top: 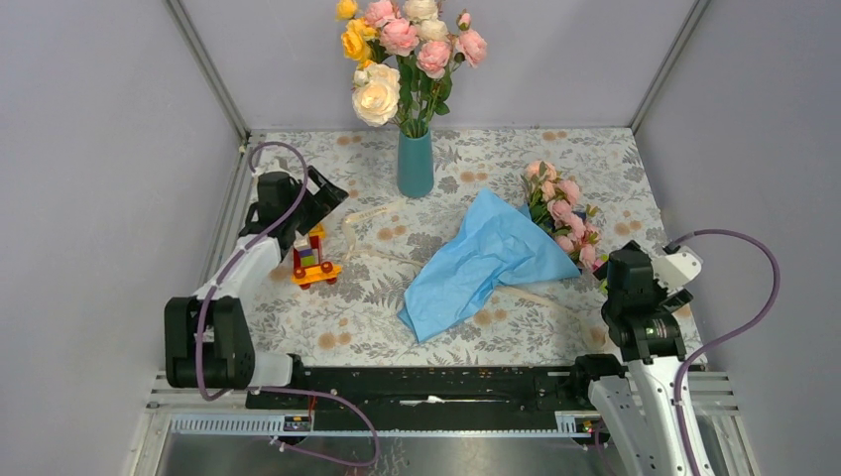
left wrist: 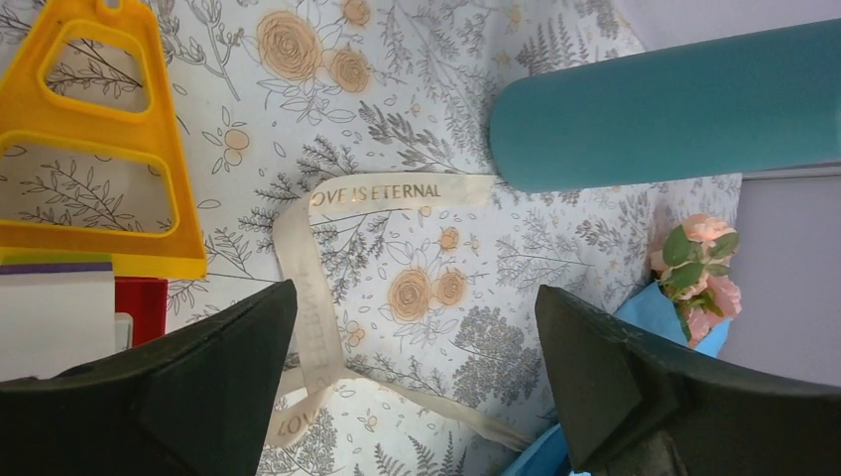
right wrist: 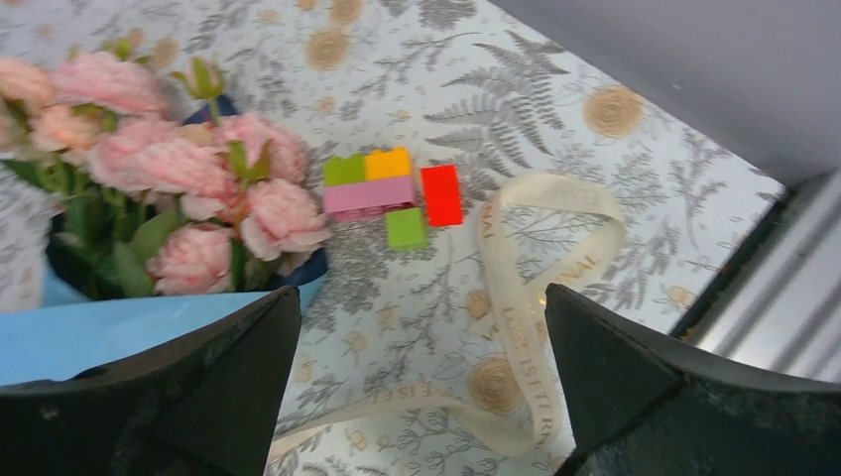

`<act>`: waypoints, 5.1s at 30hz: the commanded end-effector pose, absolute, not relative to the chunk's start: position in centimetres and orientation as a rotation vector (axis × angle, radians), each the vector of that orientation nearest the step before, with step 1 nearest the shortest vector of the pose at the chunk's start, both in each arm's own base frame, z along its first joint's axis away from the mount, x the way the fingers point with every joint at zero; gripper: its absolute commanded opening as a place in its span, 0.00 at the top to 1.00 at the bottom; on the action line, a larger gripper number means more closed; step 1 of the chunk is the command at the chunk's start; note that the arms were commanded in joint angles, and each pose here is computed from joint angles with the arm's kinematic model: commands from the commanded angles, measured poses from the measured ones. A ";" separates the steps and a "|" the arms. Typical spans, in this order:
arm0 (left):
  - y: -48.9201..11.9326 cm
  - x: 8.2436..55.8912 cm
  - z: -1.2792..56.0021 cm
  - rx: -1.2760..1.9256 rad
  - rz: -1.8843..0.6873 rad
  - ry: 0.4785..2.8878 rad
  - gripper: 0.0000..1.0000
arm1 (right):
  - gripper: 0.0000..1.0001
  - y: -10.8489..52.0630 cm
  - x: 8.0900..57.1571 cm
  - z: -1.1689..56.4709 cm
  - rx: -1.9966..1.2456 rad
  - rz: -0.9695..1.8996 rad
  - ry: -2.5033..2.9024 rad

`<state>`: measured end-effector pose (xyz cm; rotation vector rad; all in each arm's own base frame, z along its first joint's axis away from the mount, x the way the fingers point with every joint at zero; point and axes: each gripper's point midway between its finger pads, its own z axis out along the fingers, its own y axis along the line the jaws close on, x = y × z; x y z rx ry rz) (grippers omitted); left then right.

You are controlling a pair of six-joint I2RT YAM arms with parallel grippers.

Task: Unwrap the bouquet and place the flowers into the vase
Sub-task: Unfold the wrapping paper at the center of the board.

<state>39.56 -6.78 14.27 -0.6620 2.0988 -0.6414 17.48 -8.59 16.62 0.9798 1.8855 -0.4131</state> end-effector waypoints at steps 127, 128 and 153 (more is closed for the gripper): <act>-36.4 8.9 13.4 1.070 -1.017 1.849 0.38 | 0.04 10.9 25.2 18.4 0.334 0.548 2.206; -36.6 8.5 13.2 1.099 -1.006 1.846 0.38 | 0.05 11.4 25.1 18.9 0.315 0.563 2.200; -38.1 4.8 9.6 1.332 -0.883 1.850 0.38 | 0.05 21.3 24.8 19.4 0.065 0.455 2.229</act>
